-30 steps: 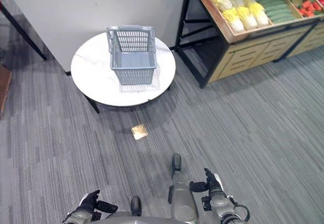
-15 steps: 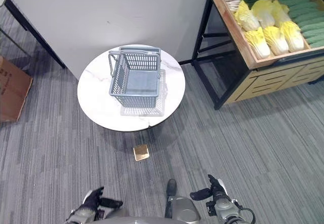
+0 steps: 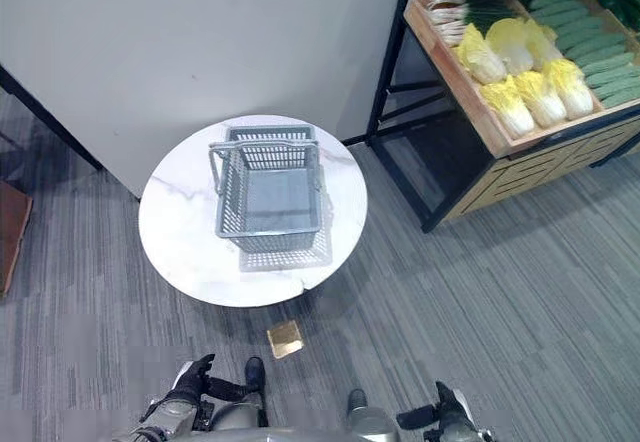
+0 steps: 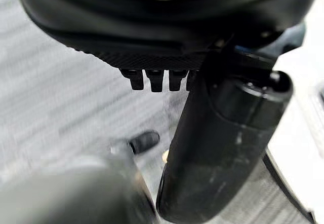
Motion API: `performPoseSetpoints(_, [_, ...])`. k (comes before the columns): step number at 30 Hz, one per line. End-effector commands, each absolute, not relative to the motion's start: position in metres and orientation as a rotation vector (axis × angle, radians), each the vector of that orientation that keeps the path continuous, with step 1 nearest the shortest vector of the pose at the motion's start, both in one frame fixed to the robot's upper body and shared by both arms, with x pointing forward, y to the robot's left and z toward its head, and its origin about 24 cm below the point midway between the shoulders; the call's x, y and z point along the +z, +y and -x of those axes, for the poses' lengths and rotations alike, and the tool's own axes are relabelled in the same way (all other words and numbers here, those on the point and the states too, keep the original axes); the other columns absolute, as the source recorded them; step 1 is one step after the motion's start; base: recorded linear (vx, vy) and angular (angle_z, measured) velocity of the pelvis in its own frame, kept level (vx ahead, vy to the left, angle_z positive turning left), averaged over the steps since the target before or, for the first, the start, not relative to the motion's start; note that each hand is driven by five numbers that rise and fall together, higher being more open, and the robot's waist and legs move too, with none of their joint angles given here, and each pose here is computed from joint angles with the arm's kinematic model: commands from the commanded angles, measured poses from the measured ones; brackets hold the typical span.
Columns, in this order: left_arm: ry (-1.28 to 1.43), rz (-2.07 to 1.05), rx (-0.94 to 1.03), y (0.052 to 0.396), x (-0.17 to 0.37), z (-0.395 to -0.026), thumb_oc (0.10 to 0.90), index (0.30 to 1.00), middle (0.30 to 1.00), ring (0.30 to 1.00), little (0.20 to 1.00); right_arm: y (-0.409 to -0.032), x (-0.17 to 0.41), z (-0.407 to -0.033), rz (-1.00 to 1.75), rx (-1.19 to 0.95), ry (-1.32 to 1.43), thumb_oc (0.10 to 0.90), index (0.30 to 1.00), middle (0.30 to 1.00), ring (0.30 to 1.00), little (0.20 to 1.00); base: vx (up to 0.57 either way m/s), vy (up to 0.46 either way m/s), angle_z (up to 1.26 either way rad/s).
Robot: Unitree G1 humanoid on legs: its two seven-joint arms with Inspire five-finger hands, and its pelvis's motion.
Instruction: Get the vegetables into the basket
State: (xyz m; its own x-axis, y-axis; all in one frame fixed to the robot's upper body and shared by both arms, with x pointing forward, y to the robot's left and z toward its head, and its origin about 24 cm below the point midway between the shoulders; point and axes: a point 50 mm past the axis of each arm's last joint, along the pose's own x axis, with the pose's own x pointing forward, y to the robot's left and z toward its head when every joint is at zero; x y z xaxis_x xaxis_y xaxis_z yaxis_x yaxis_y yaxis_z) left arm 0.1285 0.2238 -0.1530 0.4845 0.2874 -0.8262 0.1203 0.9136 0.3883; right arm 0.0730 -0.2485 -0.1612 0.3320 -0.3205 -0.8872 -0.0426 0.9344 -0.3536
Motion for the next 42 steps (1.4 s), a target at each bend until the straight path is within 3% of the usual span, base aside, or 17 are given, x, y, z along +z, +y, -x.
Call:
performPoseSetpoints(1, [1.085, -0.493, 0.130, 0.245, -0.151, -0.118, 0.900, 1.000, 1.000, 1.000, 1.000, -0.245, -0.153, -0.111, 0.348, -0.177, 1.107, 0.900, 1.000, 1.000, 1.000, 1.000, 0.10, 0.214, -0.01])
performPoseSetpoints(9, [1.125, -0.458, 0.167, 0.253, -0.152, -0.108, 0.900, 1.000, 1.000, 1.000, 1.000, -0.227, -0.151, -0.128, 0.341, -0.106, 1.044, 0.900, 1.000, 1.000, 1.000, 1.000, 0.08, 0.175, -0.25])
performPoseSetpoints(15, [1.151, -0.424, 0.216, 0.257, -0.153, -0.101, 0.900, 1.000, 1.000, 1.000, 1.000, -0.220, -0.146, -0.144, 0.353, -0.066, 0.986, 0.900, 1.000, 1.000, 1.000, 1.000, 0.09, -0.182, -0.16])
performPoseSetpoints(31, [1.201, -0.403, 0.170, 0.243, -0.160, -0.088, 0.900, 1.000, 1.000, 1.000, 1.000, -0.251, -0.153, -0.104, 0.411, -0.146, 1.138, 0.900, 1.000, 1.000, 1.000, 1.000, 0.03, -0.121, 0.22])
performPoseSetpoints(35, [1.212, -0.420, 0.147, 0.244, -0.161, -0.084, 0.900, 1.000, 1.000, 1.000, 1.000, -0.288, -0.148, -0.079, 0.553, -0.206, 1.242, 0.900, 1.000, 1.000, 1.000, 1.000, 0.01, 0.004, 0.02])
performPoseSetpoints(39, [1.209, -0.429, 0.134, 0.247, -0.160, -0.080, 0.900, 1.000, 1.000, 1.000, 1.000, -0.328, -0.125, -0.100, 0.651, -0.307, 1.161, 0.900, 1.000, 1.000, 1.000, 1.000, -0.02, 0.030, 0.02])
performPoseSetpoints(41, [1.209, -0.416, 0.143, 0.248, -0.161, -0.075, 0.900, 1.000, 1.000, 1.000, 1.000, -0.351, -0.086, -0.156, 0.794, -0.308, 0.905, 0.900, 1.000, 1.000, 1.000, 1.000, -0.06, 0.100, -0.18])
performPoseSetpoints(42, [1.210, -0.387, 0.173, 0.249, -0.161, -0.072, 0.900, 1.000, 1.000, 1.000, 1.000, -0.352, -0.031, -0.212, 0.897, -0.304, 0.564, 0.900, 1.000, 1.000, 1.000, 1.000, -0.04, 0.092, -0.29])
